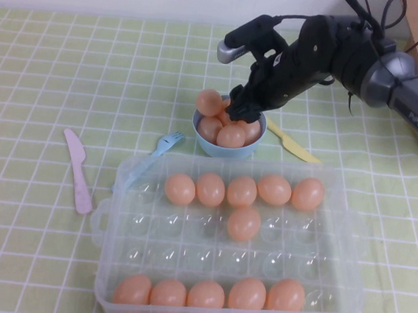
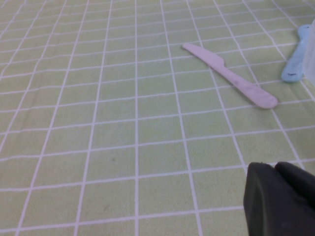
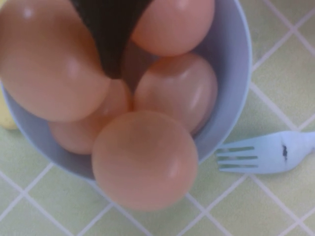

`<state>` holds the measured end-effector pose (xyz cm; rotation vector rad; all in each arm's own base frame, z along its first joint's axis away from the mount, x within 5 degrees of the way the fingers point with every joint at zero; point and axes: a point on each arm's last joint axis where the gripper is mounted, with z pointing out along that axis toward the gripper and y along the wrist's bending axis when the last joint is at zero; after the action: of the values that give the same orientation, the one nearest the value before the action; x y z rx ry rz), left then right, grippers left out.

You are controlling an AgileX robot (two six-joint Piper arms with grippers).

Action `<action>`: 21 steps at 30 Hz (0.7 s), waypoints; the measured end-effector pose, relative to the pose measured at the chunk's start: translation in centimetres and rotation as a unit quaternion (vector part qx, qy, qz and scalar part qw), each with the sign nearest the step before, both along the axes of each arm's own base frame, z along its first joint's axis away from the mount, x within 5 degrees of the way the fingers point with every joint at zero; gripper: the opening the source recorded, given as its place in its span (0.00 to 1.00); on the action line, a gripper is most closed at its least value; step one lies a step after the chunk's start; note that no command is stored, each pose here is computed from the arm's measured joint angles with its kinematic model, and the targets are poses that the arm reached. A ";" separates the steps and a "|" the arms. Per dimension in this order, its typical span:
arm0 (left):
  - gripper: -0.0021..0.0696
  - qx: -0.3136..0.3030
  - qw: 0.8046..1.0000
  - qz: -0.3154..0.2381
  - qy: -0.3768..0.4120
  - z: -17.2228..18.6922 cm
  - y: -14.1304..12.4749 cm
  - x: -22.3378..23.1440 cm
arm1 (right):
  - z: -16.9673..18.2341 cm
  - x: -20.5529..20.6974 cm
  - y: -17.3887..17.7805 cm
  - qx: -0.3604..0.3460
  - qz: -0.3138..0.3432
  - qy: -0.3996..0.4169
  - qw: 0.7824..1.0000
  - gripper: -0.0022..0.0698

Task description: Take an egg out of the egg box

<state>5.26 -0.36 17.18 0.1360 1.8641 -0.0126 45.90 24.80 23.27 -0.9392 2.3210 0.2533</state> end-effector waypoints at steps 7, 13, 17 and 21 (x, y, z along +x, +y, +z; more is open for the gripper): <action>0.02 0.000 1.000 0.000 0.000 0.0 0.0 0.0 | 0.9 -0.2 -0.1 0.002 0.001 -0.004 1.000 0.75; 0.02 0.000 1.000 0.000 0.000 0.0 0.0 0.0 | 4.1 -1.2 -0.6 0.011 0.003 -0.021 1.000 0.76; 0.02 0.000 1.000 0.000 0.000 0.0 0.0 0.0 | 6.6 -2.4 -1.1 0.013 0.006 -0.022 1.000 0.75; 0.02 0.000 1.000 0.000 0.000 0.0 0.0 0.0 | 9.4 -3.9 -1.8 0.033 -0.015 -0.010 0.999 0.51</action>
<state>5.26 -0.36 17.18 0.1360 1.8641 -0.0126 42.02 23.03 32.65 -0.8708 2.2926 0.3054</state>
